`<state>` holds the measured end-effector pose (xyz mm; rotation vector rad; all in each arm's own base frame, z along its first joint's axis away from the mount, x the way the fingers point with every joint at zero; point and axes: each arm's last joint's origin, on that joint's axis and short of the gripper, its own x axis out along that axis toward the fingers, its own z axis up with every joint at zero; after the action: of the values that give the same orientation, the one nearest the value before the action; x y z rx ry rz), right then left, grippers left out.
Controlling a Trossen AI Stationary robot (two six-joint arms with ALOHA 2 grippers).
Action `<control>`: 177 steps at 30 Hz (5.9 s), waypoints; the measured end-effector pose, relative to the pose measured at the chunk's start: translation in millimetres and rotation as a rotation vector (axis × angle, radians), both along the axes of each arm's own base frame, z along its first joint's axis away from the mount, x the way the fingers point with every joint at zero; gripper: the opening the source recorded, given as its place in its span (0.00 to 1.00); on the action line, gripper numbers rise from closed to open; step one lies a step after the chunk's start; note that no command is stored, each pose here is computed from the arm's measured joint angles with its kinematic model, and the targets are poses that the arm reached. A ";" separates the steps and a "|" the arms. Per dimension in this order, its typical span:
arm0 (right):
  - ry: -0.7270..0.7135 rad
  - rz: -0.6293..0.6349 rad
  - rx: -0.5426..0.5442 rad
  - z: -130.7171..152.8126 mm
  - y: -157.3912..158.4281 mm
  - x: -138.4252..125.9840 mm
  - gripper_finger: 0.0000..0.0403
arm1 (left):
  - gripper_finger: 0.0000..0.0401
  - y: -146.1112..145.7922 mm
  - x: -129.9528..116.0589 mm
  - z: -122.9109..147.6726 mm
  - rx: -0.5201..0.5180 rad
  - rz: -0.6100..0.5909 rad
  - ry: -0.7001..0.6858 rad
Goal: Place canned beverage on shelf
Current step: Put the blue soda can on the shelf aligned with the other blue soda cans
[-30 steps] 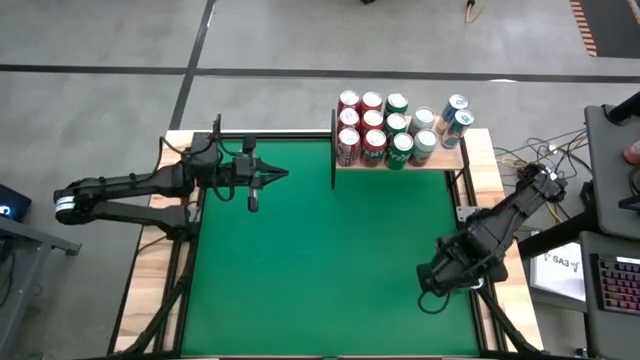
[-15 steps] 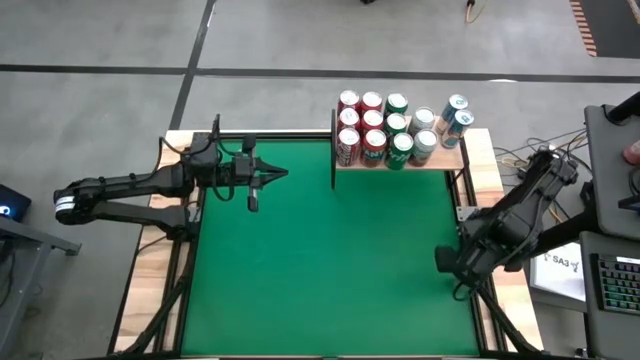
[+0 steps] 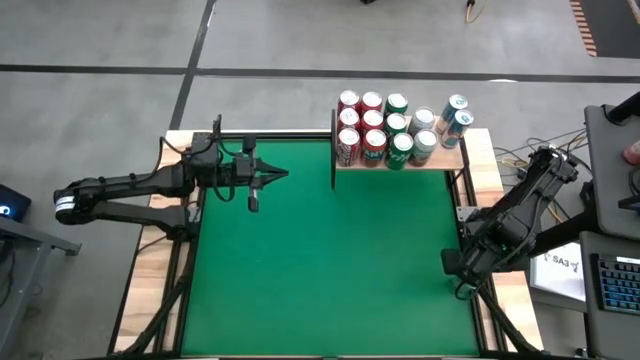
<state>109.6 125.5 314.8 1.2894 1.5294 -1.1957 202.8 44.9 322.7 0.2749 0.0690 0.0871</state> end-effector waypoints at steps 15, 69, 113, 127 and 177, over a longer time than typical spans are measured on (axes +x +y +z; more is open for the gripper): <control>0.009 0.052 0.029 -59.0 13.7 0.7 0.82 | 0.00 0.0 0.0 -1.4 -0.003 0.000 0.011; -0.474 0.855 -0.763 1.8 -47.2 241.4 0.55 | 0.69 -45.4 126.7 -127.9 -0.219 -0.005 0.152; -0.506 0.946 -0.875 21.5 -68.9 266.1 0.89 | 0.56 -44.4 132.7 -134.4 -0.170 0.006 0.102; -0.598 1.111 -1.097 84.7 -33.7 195.8 0.92 | 0.56 -44.7 112.1 -121.7 -0.221 -0.020 -0.220; -0.785 0.752 -1.571 36.6 -48.2 222.0 0.54 | 0.87 -47.3 122.7 -102.7 -0.237 -0.037 -0.306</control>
<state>331.6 77.3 351.4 -0.0145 0.1289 -0.7796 325.5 -2.4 220.1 0.0243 -0.2291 0.0830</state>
